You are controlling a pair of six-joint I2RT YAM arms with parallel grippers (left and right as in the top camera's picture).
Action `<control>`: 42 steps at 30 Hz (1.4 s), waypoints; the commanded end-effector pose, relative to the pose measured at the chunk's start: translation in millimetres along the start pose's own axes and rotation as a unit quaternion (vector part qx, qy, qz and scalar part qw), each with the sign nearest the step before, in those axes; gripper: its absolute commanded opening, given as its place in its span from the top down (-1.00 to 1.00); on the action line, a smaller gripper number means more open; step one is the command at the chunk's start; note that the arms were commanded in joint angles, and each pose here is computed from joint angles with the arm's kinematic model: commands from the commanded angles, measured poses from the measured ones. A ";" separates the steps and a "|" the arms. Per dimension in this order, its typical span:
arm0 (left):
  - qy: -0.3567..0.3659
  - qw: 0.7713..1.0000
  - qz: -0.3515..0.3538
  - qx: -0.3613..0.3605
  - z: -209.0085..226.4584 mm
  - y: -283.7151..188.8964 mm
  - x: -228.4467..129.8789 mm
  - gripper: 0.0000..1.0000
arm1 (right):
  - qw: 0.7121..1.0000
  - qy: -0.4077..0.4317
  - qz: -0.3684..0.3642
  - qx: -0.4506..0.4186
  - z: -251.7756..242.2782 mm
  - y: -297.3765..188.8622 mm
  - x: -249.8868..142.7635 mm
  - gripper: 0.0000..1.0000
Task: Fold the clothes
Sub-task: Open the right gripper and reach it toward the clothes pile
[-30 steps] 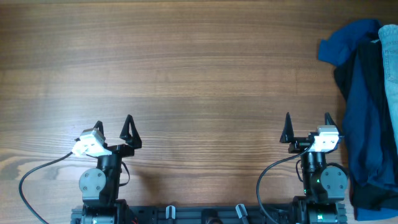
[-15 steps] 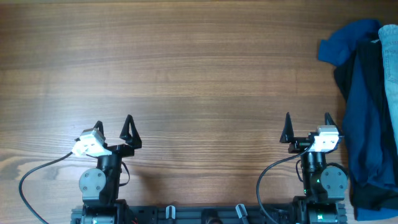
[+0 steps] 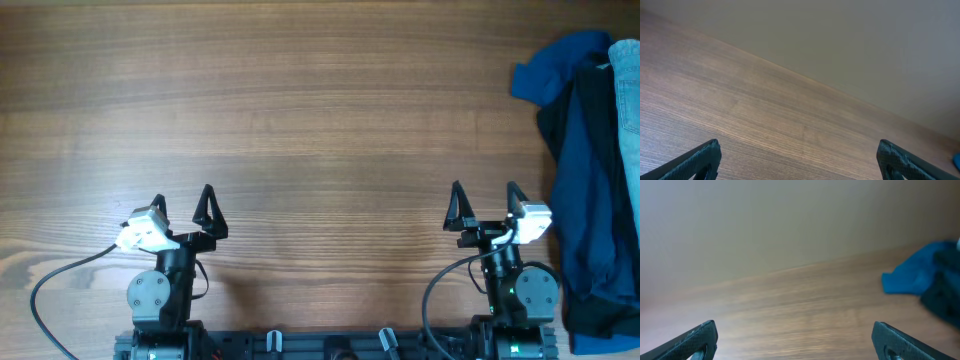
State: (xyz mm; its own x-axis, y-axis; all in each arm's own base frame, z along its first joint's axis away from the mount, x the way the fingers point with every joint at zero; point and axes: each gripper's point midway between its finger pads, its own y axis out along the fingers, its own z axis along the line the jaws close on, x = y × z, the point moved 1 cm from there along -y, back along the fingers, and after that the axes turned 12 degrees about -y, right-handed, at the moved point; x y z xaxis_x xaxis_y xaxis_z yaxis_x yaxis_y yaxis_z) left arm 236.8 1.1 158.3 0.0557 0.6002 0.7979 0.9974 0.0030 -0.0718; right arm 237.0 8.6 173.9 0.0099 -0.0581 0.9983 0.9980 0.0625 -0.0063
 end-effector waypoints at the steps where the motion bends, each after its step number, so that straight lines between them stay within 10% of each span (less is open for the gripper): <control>1: -0.003 1.000 0.005 0.005 2.4 0.1 -2.1 -1.00 | 0.997 0.081 0.001 0.011 3.4 0.3 -0.3 -0.99; 18: -0.003 1.000 0.005 0.005 2.4 0.1 -2.1 -1.00 | 0.997 0.055 -0.002 0.059 19.1 -1.9 7.2 -1.00; 42: -0.003 1.000 0.005 0.005 2.4 0.1 -2.1 -1.00 | 0.989 0.041 0.044 0.137 54.5 -16.3 147.5 -0.99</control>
State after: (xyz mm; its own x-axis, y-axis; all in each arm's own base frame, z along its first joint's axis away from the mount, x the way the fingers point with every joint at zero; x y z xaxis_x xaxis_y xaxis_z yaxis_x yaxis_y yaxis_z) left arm 236.8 1.1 157.9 0.0569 0.6002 0.7979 0.9973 0.0030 -0.0734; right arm 215.6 43.4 308.8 0.0744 -0.1383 0.9876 0.9606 0.2760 -0.0337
